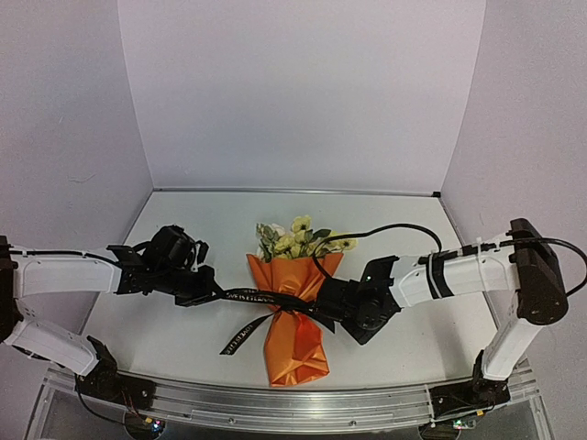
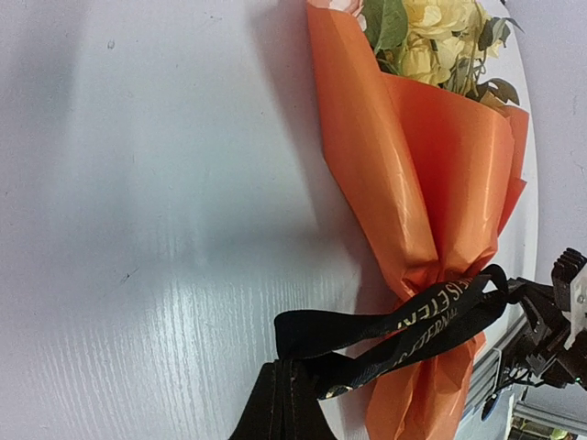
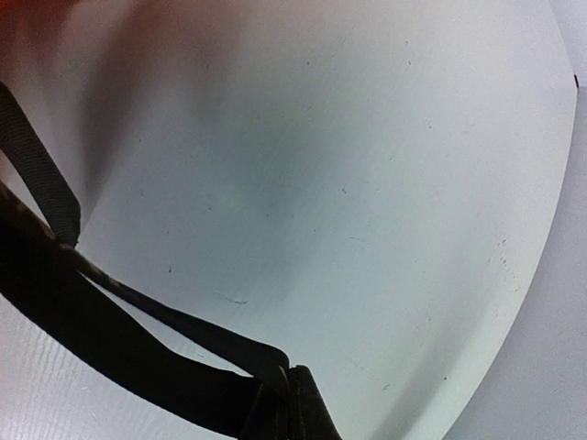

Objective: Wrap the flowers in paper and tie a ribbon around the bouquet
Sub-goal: Tie the ribbon around the folded bouquet.

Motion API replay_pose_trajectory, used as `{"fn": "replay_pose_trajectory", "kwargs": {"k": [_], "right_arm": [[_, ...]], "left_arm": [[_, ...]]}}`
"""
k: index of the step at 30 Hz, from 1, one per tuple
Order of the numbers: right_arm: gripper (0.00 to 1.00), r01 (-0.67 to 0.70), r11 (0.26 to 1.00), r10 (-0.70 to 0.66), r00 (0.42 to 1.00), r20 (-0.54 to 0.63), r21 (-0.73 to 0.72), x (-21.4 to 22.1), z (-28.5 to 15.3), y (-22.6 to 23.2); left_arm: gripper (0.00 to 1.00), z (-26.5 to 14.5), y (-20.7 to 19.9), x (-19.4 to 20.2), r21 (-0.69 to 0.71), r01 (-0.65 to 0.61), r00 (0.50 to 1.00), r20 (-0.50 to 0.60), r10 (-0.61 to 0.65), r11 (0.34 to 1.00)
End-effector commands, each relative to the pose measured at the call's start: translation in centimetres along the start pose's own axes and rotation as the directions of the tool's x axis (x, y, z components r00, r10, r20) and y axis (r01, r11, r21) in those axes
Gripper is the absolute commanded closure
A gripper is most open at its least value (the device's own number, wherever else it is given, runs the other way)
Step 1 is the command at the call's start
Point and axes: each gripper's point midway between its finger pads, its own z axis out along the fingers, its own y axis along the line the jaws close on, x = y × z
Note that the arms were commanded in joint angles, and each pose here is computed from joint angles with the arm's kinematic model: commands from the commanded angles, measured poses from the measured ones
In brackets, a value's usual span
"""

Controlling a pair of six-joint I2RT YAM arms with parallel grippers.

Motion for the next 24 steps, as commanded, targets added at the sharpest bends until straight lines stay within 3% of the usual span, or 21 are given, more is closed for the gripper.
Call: {"fn": "replay_pose_trajectory", "kwargs": {"k": [1,9,15,16,24], "right_arm": [[1.0,0.072,0.996,-0.073,0.997,0.017,0.048,-0.7,-0.9,-0.8],[1.0,0.029,0.999,-0.026,0.997,0.074,-0.034,-2.1,-1.8,0.3],[1.0,-0.013,0.999,0.017,0.995,0.098,-0.046,-2.5,-1.8,0.4],[1.0,-0.017,0.999,0.022,0.995,0.099,-0.048,-2.5,-1.8,0.4],[1.0,-0.039,0.998,0.045,0.993,0.109,-0.058,-2.7,-1.9,0.6]], "left_arm": [[1.0,-0.8,-1.3,-1.5,0.052,-0.061,0.996,0.071,0.057,0.997],[1.0,-1.5,-8.4,-3.9,0.309,-0.193,0.978,0.131,0.16,0.931],[0.99,1.3,-8.8,-4.2,0.298,-0.164,0.986,0.059,0.153,0.94],[0.96,1.4,-8.9,-4.3,0.3,-0.157,0.988,0.057,0.146,0.941],[0.41,-0.5,-10.3,-4.5,0.386,-0.064,0.997,0.067,0.041,0.92]]}}
